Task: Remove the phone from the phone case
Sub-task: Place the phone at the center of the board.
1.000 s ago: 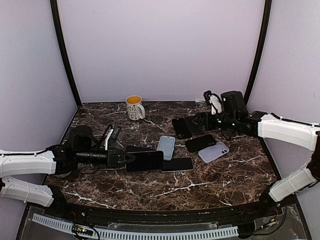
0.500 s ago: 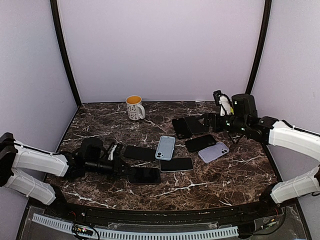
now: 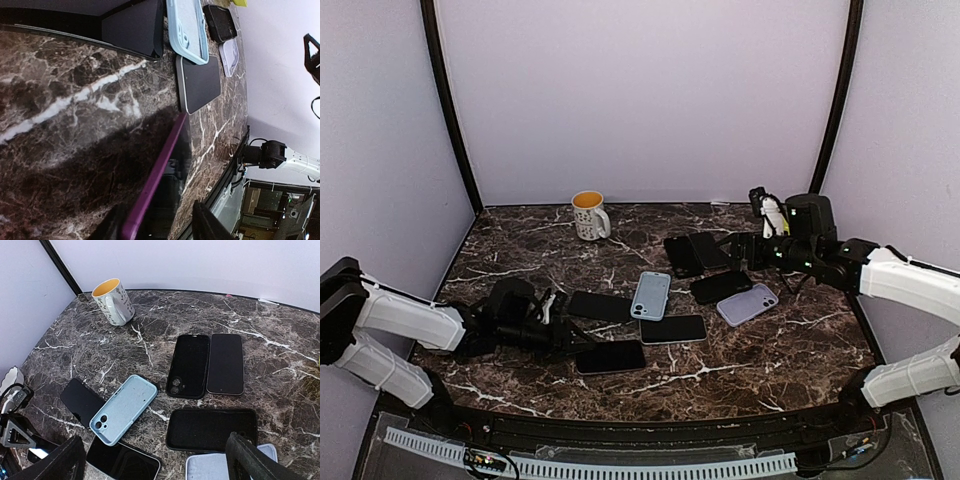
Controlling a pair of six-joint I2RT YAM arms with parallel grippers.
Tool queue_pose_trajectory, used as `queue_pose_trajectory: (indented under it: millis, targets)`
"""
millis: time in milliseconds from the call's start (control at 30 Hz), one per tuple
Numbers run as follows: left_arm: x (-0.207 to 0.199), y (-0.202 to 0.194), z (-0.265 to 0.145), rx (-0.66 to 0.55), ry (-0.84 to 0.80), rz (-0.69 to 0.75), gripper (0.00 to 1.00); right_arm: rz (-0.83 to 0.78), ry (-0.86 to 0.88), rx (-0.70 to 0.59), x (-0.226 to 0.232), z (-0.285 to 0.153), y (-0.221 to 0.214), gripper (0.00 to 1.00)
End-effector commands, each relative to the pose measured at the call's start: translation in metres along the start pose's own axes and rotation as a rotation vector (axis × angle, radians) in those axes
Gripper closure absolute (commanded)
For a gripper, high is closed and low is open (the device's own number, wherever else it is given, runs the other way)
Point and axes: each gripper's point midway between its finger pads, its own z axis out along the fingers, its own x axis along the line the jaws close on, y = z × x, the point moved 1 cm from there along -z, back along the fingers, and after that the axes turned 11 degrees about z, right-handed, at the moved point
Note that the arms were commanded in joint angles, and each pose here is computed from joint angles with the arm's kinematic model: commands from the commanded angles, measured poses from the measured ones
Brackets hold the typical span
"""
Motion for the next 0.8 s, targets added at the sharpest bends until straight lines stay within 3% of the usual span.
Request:
queue_pose_trajectory:
  millis: [0, 100, 267, 400, 600, 767]
  targets:
    - [-0.008, 0.023, -0.012, -0.072, 0.059, 0.111, 0.47, 0.004, -0.024, -0.060, -0.004, -0.006, 0.012, 0.01]
    - [-0.001, 0.033, -0.023, -0.099, 0.128, 0.147, 0.31, 0.000, -0.032, -0.073, -0.006, -0.008, 0.015, 0.01]
    - [-0.003, 0.067, -0.057, -0.225, 0.262, 0.285, 0.19, -0.006, -0.109, -0.141, -0.019, -0.014, 0.027, 0.02]
    - [0.005, 0.105, -0.102, -0.376, 0.535, 0.471, 0.03, -0.013, -0.209, -0.215, -0.038, -0.025, 0.042, 0.01]
    - [0.003, 0.159, -0.166, -0.632, 0.876, 0.701, 0.01, -0.002, -0.328, -0.282, -0.071, -0.036, 0.062, 0.01]
    - [0.008, 0.178, -0.195, -0.776, 0.986, 0.870, 0.01, -0.064, -0.454, -0.349, -0.106, -0.046, 0.065, 0.01]
